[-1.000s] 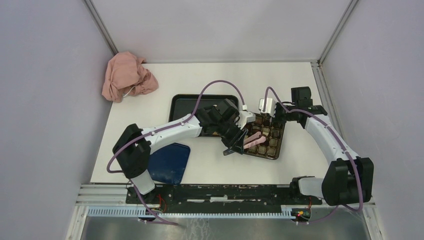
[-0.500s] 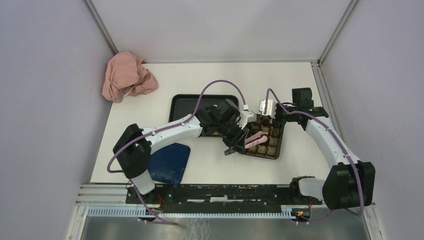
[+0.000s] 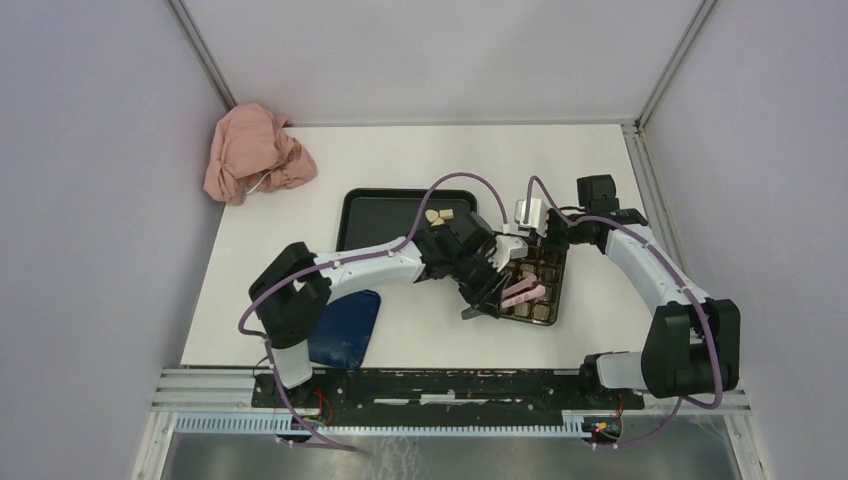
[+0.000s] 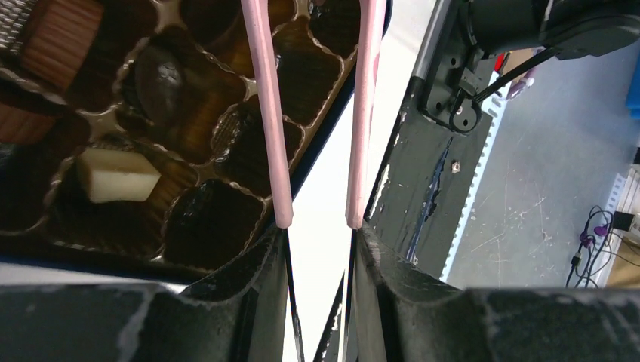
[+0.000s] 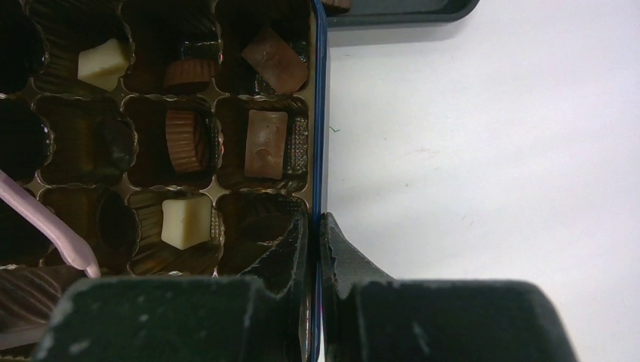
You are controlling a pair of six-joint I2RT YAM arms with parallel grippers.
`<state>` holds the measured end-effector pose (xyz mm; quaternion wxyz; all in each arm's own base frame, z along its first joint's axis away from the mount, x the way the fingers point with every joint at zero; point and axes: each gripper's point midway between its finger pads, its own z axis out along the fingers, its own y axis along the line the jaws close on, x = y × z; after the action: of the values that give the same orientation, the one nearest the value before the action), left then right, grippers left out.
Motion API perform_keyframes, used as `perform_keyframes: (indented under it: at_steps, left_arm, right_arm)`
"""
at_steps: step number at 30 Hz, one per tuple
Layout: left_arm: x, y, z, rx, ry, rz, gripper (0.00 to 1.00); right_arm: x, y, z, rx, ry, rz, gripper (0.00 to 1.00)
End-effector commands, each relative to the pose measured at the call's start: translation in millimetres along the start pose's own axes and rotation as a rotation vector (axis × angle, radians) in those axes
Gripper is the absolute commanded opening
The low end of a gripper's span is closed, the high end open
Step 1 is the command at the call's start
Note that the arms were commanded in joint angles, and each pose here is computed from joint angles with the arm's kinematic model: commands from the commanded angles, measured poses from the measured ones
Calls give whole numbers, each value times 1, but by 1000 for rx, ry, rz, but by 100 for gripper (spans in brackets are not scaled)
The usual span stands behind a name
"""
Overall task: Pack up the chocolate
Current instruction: Adjust the packing box at the center of the board, then place the fake chocolate in the packing box.
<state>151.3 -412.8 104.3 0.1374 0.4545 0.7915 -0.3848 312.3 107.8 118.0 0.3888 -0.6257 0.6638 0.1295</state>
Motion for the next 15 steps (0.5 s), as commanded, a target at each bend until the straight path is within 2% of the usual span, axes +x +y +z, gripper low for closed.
perform_keyframes:
  at_steps: [1,15]
  left_arm:
    - [-15,-12,13,21,-30,21,8]
    - [-16,-5,28,-50,0,24,13]
  right_arm:
    - [-15,-20,-4,40,-27,-27,1]
    - [-11,-19,-1,26,-17,-12,3]
